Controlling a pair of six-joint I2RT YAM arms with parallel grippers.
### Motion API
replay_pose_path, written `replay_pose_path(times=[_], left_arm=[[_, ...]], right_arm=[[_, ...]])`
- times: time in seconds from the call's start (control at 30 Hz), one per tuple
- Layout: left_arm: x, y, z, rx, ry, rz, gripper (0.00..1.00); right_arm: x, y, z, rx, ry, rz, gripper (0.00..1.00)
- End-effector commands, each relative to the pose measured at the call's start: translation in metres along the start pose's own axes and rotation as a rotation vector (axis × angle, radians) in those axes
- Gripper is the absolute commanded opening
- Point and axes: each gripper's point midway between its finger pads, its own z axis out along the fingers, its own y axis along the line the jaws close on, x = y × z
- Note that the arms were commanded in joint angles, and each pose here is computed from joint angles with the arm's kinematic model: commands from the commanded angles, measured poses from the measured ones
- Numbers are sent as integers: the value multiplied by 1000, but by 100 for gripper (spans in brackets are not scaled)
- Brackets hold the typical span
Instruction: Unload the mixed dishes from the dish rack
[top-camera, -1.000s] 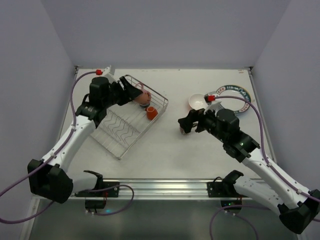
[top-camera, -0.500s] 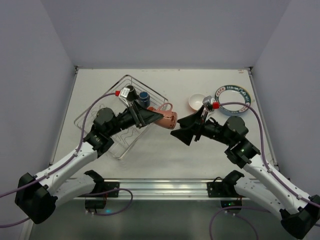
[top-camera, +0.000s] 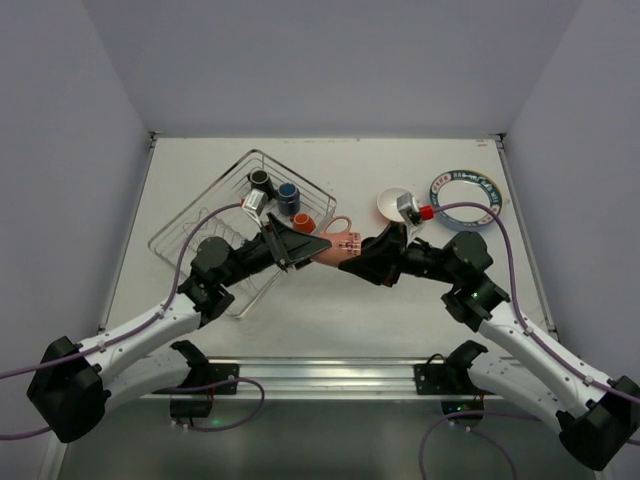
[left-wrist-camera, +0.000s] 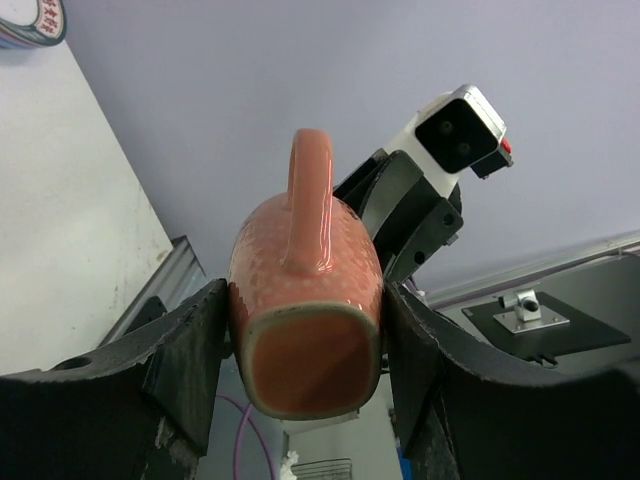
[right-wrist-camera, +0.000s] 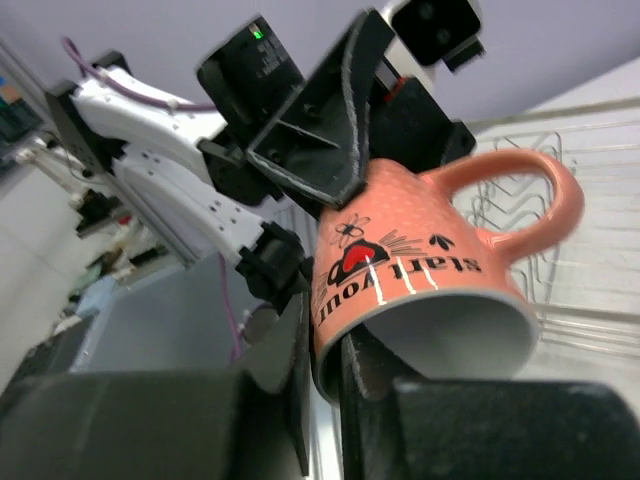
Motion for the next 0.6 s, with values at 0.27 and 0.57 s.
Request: replay_pose_path(times=[0.27, 0.57], left_arm=[[-14, -5, 13, -12, -66, 90, 90], [-96, 17, -14, -459, -393, 417, 100]], right_arm=[[-22, 6, -16, 64, -102, -132, 0], [-21, -75, -84, 775, 5, -3, 0]])
